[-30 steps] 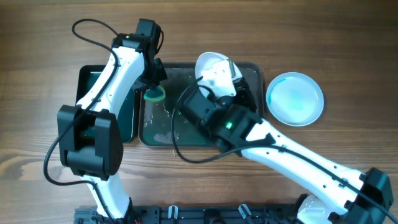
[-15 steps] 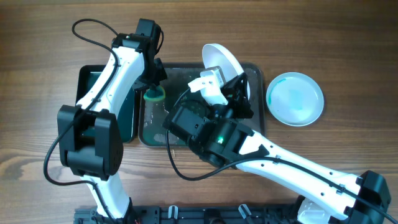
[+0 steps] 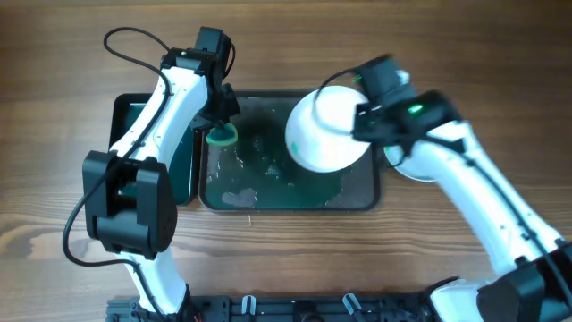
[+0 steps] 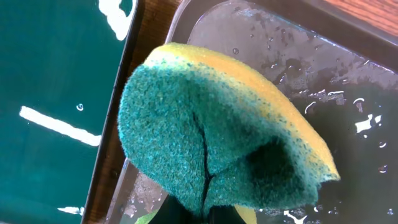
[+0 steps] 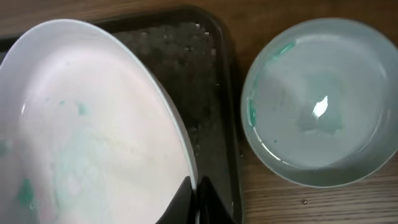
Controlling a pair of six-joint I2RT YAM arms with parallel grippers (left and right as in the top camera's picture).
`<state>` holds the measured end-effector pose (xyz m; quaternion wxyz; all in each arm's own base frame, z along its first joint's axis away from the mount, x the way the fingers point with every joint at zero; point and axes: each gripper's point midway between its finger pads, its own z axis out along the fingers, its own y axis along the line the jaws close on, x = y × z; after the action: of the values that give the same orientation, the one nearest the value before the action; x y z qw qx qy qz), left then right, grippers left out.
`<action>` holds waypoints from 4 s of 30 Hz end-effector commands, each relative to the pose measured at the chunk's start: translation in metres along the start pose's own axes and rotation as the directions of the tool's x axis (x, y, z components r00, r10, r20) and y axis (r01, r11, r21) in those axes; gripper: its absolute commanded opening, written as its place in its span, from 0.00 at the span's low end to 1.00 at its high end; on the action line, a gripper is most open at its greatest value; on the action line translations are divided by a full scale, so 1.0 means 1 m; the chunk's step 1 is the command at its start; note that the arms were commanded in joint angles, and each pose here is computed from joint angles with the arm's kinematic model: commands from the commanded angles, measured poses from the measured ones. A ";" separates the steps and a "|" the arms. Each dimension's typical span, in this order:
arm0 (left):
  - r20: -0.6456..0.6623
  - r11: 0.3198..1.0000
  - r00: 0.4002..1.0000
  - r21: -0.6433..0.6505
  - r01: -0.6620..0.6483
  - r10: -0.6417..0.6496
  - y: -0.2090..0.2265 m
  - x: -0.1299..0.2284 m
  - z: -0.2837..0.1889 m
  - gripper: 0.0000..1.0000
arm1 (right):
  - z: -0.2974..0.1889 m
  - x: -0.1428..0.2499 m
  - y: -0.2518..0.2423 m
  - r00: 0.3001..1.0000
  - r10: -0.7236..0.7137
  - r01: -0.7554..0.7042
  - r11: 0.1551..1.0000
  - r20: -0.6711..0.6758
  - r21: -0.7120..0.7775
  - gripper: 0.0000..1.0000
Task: Clean dirty plates on tray and stack at the side
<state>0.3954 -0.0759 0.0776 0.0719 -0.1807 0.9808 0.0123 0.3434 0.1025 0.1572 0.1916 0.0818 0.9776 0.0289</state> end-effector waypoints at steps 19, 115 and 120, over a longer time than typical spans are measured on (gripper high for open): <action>0.018 1.000 1.000 0.027 0.006 -0.007 -0.006 -0.002 -0.009 0.04 | 0.067 0.032 -0.215 0.892 0.453 -0.449 0.886 -0.003 0.113 0.07; 0.408 0.967 0.893 0.082 -0.243 0.190 0.104 -0.018 -0.138 1.00 | -0.070 0.068 -0.079 0.342 0.004 0.312 0.943 0.940 -0.118 1.00; 0.408 0.967 0.893 0.082 -0.243 0.190 0.104 -0.018 -0.138 1.00 | -0.058 0.072 -0.079 0.395 0.019 0.298 0.943 0.919 -0.148 1.00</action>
<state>0.3555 0.0239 0.2162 0.2782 -0.0637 0.9584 -0.0009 0.2438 0.0386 0.1744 0.6984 -0.0460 0.7070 0.1013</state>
